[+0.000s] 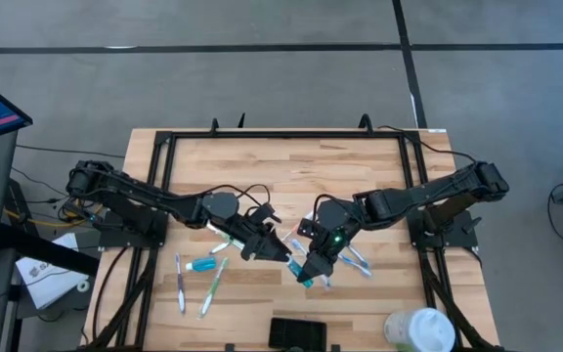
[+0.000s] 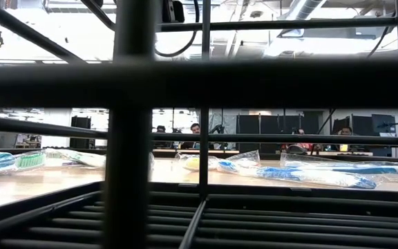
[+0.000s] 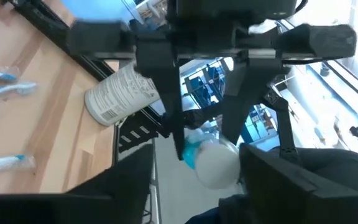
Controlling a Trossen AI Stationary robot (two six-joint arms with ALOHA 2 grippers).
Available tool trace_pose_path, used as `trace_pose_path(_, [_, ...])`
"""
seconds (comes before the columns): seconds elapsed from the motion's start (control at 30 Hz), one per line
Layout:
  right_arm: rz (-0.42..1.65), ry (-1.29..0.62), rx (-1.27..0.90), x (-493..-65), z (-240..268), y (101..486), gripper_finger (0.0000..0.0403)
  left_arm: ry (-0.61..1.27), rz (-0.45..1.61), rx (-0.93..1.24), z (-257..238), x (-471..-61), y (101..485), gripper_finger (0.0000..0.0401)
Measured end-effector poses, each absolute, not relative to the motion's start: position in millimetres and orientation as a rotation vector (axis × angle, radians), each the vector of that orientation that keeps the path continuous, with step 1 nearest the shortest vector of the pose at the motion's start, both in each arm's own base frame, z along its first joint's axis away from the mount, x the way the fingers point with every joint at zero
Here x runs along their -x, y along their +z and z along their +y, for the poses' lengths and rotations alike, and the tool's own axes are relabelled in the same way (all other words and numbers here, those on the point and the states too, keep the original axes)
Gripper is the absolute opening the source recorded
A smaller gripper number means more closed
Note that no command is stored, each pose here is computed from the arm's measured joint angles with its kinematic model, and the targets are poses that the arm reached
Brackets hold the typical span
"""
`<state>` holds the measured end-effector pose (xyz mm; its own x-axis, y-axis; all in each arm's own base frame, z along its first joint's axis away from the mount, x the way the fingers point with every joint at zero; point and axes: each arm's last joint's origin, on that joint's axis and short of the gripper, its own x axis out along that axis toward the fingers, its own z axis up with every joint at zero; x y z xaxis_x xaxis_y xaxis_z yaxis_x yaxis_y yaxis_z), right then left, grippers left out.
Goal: Pick & Place toothbrushing station
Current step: Put the right blue mouthwash into the black mesh organizer
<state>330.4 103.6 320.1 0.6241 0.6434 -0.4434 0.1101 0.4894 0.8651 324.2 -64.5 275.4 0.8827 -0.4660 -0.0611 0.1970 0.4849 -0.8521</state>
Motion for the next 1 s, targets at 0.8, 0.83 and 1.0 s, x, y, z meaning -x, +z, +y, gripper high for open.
trace_pose_path(0.8, [0.675, 0.708, -1.466, -344.2, 87.6, 369.6, 0.0141, -0.512, -0.191, 0.097, -57.0, -262.2, 356.1, 0.0231])
trace_pose_path(0.83, [0.677, 0.698, -1.465, -345.5, 87.5, 367.7, 0.014, -0.521, -0.195, 0.096, -57.2, -261.7, 356.8, 0.023])
trace_pose_path(1.0, [0.699, 0.658, -1.469, -359.5, 86.5, 350.1, 0.0141, -0.565, -0.134, 0.091, -60.2, -270.4, 345.3, 0.0235])
